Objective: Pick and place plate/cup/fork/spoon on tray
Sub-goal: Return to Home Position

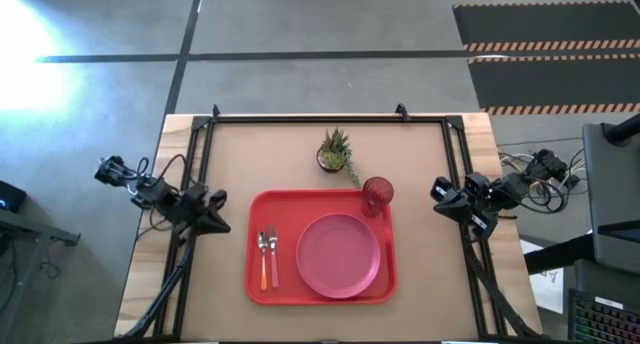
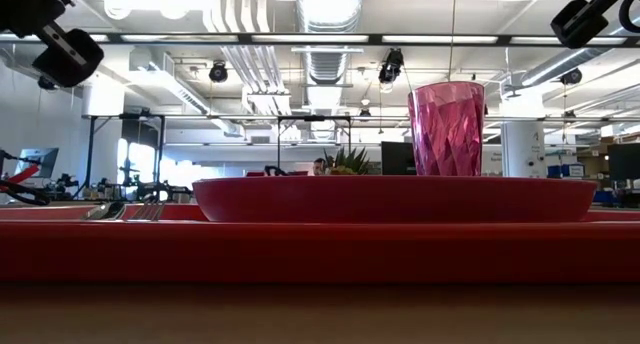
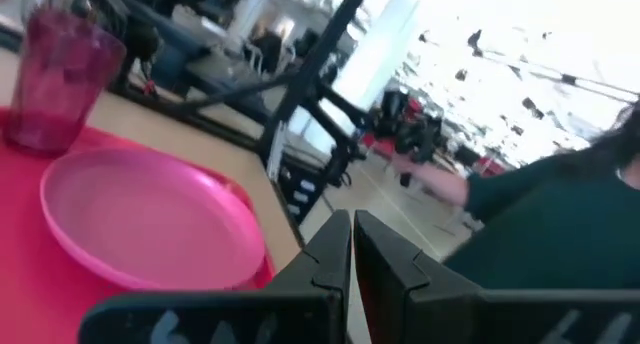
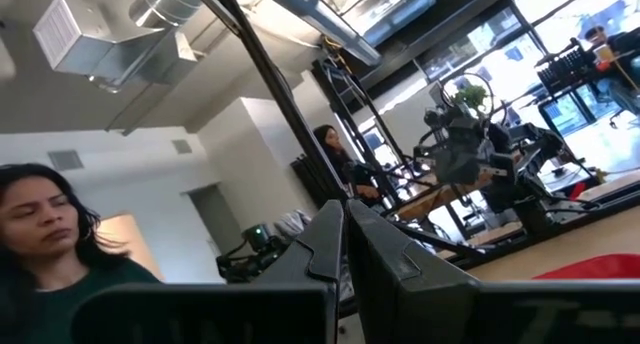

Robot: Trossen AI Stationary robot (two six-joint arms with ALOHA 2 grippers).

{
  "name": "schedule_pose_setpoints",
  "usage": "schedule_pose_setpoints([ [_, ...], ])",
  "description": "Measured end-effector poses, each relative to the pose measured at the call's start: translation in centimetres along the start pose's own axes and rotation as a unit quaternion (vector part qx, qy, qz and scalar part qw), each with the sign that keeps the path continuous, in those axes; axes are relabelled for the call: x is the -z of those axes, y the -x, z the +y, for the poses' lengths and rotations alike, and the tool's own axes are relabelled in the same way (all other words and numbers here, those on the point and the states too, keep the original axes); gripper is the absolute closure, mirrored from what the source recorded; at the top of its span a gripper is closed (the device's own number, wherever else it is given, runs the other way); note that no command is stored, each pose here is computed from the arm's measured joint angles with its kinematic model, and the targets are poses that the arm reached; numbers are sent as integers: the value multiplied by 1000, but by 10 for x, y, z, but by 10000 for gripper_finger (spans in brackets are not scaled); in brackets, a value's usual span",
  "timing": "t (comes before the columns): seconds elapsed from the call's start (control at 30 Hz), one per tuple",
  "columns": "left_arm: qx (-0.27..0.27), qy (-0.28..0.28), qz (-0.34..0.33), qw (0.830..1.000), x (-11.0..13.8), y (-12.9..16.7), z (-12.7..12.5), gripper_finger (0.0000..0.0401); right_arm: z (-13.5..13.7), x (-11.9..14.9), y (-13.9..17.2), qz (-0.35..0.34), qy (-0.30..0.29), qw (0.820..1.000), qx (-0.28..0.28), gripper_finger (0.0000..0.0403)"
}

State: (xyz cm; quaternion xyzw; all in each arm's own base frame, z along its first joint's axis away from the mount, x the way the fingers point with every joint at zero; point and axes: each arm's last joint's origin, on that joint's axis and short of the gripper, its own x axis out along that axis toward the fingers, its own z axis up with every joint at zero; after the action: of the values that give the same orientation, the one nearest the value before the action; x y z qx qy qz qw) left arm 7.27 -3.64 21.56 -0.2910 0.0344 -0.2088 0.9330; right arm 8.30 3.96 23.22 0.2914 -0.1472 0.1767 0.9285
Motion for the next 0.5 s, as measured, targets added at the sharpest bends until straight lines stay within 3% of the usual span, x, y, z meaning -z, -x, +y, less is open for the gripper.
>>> schedule_pose_setpoints([
  [0.2,39,-38,-82,995,18,-10,12,401,0,0,0,0,3,1000,0,394],
  [0.5,20,-58,-89,994,23,-14,16,401,0,-2,1,-12,-3,1000,10,394],
])
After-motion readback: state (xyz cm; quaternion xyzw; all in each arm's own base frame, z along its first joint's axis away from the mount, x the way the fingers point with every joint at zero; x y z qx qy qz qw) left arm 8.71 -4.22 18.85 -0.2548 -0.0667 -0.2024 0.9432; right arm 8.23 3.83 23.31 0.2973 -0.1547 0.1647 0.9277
